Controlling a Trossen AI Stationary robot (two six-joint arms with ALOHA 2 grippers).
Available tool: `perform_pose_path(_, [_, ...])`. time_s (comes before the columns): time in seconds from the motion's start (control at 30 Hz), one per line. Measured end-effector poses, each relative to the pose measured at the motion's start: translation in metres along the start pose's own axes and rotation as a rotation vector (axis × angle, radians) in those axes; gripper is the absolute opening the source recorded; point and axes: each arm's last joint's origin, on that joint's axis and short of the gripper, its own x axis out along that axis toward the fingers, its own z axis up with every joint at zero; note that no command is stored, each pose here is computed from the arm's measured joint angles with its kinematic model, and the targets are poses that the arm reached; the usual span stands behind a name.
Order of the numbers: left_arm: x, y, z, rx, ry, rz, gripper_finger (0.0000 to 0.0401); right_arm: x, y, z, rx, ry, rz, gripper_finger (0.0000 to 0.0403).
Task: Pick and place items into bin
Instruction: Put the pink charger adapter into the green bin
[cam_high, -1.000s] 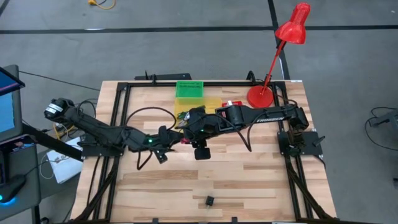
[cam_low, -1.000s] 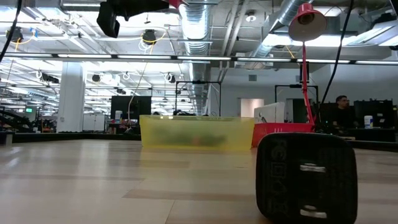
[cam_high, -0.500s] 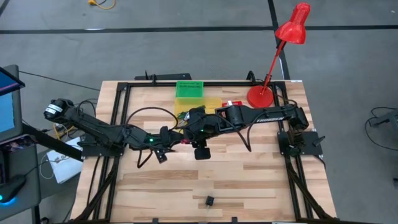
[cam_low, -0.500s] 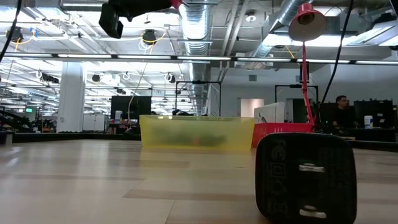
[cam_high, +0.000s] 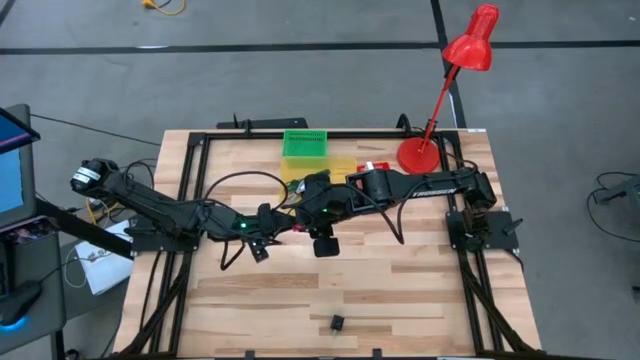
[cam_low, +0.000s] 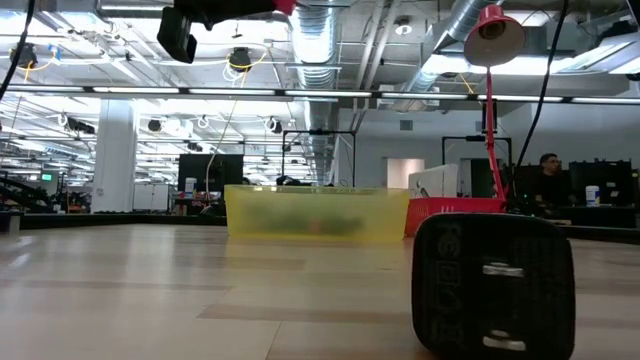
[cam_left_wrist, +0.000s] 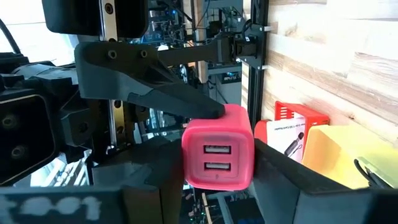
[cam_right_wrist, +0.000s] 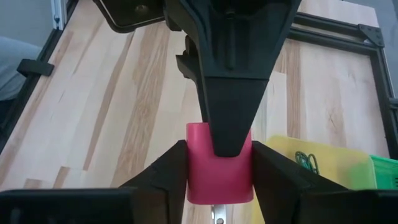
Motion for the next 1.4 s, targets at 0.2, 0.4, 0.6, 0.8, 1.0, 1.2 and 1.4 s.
perform_pose_path(0.2, [0.000, -0.003, 0.001, 0.009, -0.008, -0.020, 0.0140, -0.001, -0.001, 0.002, 0.006, -0.021, -0.007, 0.0227])
perform_pose_path(0.4, [0.000, -0.002, 0.001, -0.001, -0.007, -0.011, 0.0140, -0.001, -0.001, 0.001, 0.004, -0.007, -0.005, 0.0295])
perform_pose_path(0.6, [0.000, -0.002, 0.000, -0.005, 0.005, -0.007, 0.0145, -0.002, 0.000, -0.009, -0.001, 0.088, 0.007, 0.0324])
perform_pose_path(0.8, [0.000, -0.002, -0.003, -0.006, 0.087, -0.006, 0.0139, -0.003, 0.001, -0.020, 0.016, 0.208, -0.021, 0.0325])
perform_pose_path(1.0, [0.006, -0.002, -0.019, -0.040, 0.183, -0.008, 0.0139, -0.007, -0.001, -0.032, 0.052, 0.346, -0.106, 0.0326])
perform_pose_path(1.2, [0.015, -0.003, -0.055, -0.143, 0.320, -0.001, 0.0139, -0.011, -0.001, -0.042, 0.084, 0.453, -0.140, 0.0326])
perform_pose_path(1.4, [0.021, -0.006, -0.101, -0.301, 0.387, 0.026, 0.0140, -0.014, 0.000, -0.047, 0.076, 0.515, -0.136, 0.0326])
